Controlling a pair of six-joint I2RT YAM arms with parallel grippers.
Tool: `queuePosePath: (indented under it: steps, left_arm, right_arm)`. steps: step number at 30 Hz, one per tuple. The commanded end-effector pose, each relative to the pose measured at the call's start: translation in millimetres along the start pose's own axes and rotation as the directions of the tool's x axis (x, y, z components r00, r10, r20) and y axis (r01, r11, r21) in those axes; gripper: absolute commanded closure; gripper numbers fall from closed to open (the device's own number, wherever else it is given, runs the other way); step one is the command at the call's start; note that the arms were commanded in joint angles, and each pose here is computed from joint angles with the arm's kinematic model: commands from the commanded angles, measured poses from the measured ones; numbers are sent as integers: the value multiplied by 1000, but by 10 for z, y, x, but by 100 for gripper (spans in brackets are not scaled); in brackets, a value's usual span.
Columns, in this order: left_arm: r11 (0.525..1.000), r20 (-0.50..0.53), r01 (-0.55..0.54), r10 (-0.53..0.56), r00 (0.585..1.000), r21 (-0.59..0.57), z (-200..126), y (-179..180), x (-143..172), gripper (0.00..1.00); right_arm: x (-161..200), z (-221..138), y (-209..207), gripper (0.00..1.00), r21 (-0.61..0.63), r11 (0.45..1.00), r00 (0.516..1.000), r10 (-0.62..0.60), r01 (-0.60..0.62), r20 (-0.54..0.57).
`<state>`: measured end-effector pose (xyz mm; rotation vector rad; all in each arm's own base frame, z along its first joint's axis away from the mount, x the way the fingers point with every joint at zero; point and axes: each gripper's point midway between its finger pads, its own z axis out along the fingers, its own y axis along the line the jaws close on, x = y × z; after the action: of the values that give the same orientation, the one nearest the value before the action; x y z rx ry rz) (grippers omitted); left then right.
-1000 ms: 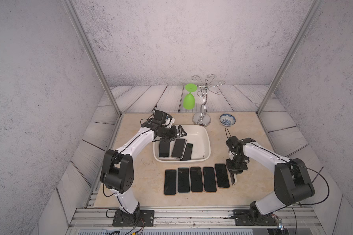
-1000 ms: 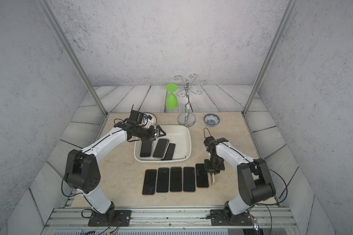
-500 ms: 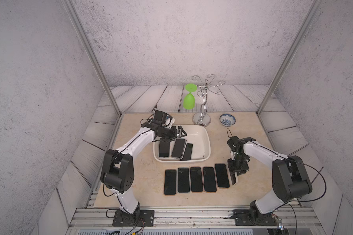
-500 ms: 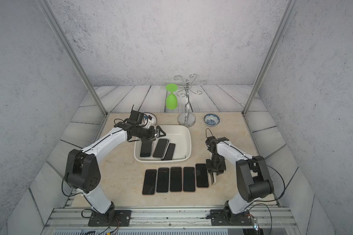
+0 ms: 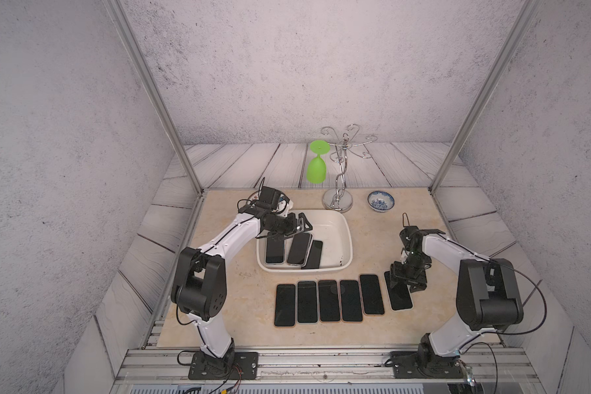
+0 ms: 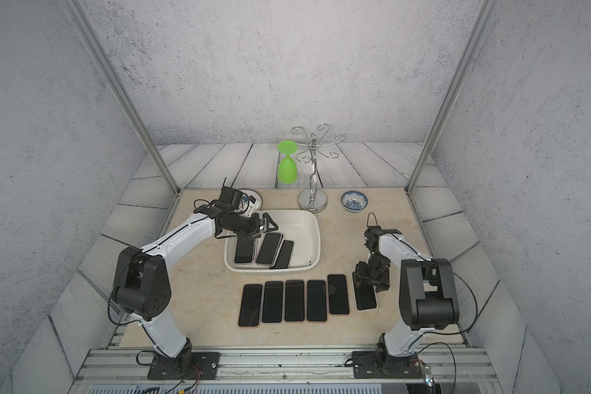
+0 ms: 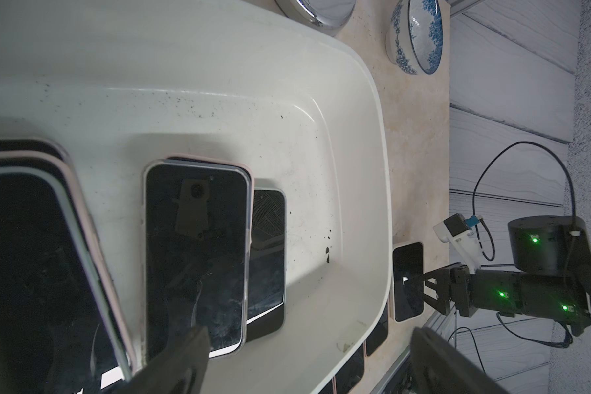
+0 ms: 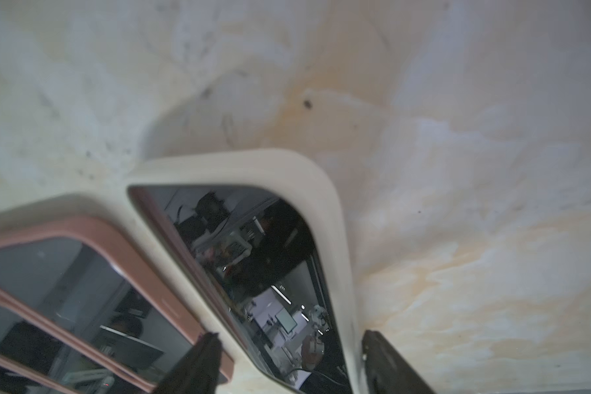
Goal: Take the phone out of the storage box
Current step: Place the phone at the center of the board.
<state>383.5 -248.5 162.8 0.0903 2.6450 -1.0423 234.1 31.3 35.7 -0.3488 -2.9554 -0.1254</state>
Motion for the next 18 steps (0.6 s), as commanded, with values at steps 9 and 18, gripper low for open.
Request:
queuePosePath:
  steps: [9, 18]
  left_arm:
    - [999, 0, -2, 2, 1000, -43, 9, 89, -27, 2]
    - [998, -3, -10, 10, 1000, -60, 25, 128, -22, 2]
  right_arm:
    - [-256, 79, -68, 15, -55, 996, 997, 73, -71, 29]
    - [-208, 180, 182, 13, -219, 974, 997, 67, -59, 26]
